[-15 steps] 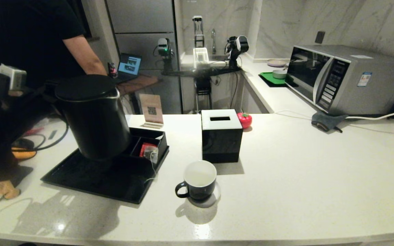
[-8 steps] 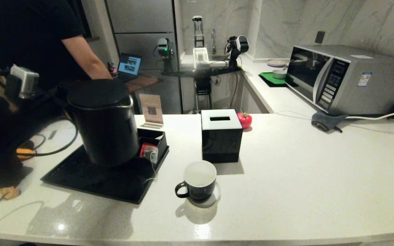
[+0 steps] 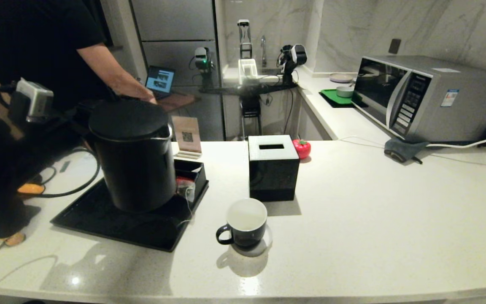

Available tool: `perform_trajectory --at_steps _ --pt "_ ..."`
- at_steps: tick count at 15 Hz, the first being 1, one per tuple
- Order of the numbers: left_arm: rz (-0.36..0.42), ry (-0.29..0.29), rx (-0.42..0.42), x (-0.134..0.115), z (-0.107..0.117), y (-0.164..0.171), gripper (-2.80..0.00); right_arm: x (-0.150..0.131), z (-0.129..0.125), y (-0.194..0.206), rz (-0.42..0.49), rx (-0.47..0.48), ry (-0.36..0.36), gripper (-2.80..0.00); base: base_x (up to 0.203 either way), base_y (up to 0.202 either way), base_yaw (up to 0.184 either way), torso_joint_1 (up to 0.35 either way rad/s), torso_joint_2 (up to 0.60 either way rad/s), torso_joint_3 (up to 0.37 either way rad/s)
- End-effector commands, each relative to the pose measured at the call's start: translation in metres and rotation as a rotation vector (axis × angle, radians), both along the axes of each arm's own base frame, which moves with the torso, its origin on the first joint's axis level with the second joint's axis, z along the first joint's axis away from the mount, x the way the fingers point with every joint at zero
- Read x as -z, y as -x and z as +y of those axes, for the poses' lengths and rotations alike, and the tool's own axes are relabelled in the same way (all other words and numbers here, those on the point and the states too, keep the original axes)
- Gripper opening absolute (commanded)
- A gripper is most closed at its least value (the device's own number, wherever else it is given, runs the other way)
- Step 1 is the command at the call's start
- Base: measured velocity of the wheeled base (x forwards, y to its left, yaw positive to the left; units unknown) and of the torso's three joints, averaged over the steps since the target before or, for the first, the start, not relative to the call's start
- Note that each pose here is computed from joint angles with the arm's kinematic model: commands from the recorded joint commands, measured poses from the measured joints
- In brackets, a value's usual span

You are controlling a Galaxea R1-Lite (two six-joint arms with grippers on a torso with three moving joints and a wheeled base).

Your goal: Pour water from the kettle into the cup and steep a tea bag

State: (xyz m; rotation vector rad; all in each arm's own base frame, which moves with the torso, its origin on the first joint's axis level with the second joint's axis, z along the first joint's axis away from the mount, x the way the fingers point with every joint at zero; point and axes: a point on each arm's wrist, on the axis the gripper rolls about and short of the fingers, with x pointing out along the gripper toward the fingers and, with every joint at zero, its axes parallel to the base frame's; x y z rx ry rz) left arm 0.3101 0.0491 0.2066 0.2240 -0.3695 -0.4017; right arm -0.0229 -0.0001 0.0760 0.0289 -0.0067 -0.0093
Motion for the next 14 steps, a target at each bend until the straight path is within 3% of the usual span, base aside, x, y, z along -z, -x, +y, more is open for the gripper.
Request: perform_trajectory --at_steps 1,6,14 --pt "-0.035 -0.008 0.007 -0.010 -0.002 0.006 -2.80 0.000 0.000 0.000 0.000 0.000 0.000 -2.80 0.000 0.000 0.000 0.000 0.00 0.000" --pt "-0.044 -0.010 0.001 -0.024 -0.004 0.020 -2.80 0.000 0.000 0.000 0.000 0.001 0.000 -2.80 0.000 0.000 0.000 0.000 0.00 0.000" --pt "-0.015 -0.009 -0.017 -0.023 -0.006 0.055 -2.80 0.000 0.000 0.000 0.000 0.000 0.000 -2.80 0.000 0.000 0.000 0.000 0.00 0.000"
